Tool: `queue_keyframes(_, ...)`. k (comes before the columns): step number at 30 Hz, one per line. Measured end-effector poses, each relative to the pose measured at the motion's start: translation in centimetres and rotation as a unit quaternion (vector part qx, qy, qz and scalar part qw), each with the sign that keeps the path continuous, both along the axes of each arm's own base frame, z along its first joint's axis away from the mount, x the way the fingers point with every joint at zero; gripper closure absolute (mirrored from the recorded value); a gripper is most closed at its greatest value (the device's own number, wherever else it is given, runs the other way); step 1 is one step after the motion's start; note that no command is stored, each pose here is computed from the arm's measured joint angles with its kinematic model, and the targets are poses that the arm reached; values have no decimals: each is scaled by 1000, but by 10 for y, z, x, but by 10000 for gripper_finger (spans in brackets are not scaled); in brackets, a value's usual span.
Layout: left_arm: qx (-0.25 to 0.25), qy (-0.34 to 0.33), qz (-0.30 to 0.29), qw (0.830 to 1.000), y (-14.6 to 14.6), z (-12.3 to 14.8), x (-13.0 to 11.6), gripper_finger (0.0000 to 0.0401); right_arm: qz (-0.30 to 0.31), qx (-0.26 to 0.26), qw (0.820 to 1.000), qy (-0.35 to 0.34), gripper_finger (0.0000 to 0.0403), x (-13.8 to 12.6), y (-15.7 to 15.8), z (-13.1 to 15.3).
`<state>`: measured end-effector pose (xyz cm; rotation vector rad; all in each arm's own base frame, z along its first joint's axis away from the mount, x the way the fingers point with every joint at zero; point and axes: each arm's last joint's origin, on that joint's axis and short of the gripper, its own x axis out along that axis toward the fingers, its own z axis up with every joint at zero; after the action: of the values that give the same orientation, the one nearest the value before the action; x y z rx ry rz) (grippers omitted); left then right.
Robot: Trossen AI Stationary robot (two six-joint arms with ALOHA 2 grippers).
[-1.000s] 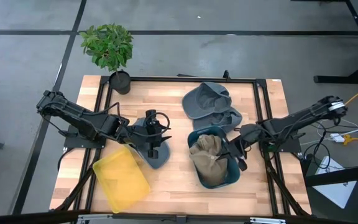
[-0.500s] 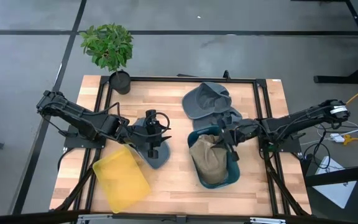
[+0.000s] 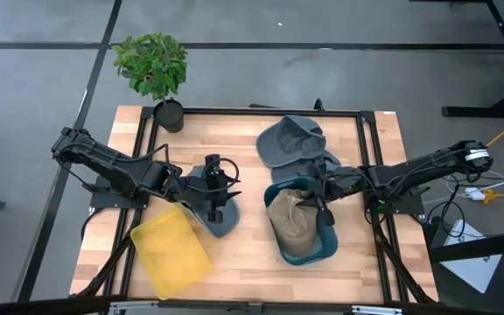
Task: Pick & Place hat
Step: Put the right brown cap into the blue bin
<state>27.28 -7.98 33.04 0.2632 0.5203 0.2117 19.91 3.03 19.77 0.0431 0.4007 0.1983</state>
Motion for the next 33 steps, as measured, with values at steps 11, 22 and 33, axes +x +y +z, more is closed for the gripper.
queue_keyframes(11, 1, 2, 0, 1000, 0, 0, 0, 272, -83, 19, 996, 15, 309, 0, -4, -2)
queue_keyframes(22, 1, 2, 0, 1000, 0, 0, 0, 269, -104, -6, 994, 41, 199, 5, -5, 18)
queue_keyframes(33, 1, 4, -1, 1000, 0, -1, 0, 273, -124, -2, 990, 62, 195, 11, -5, 60)
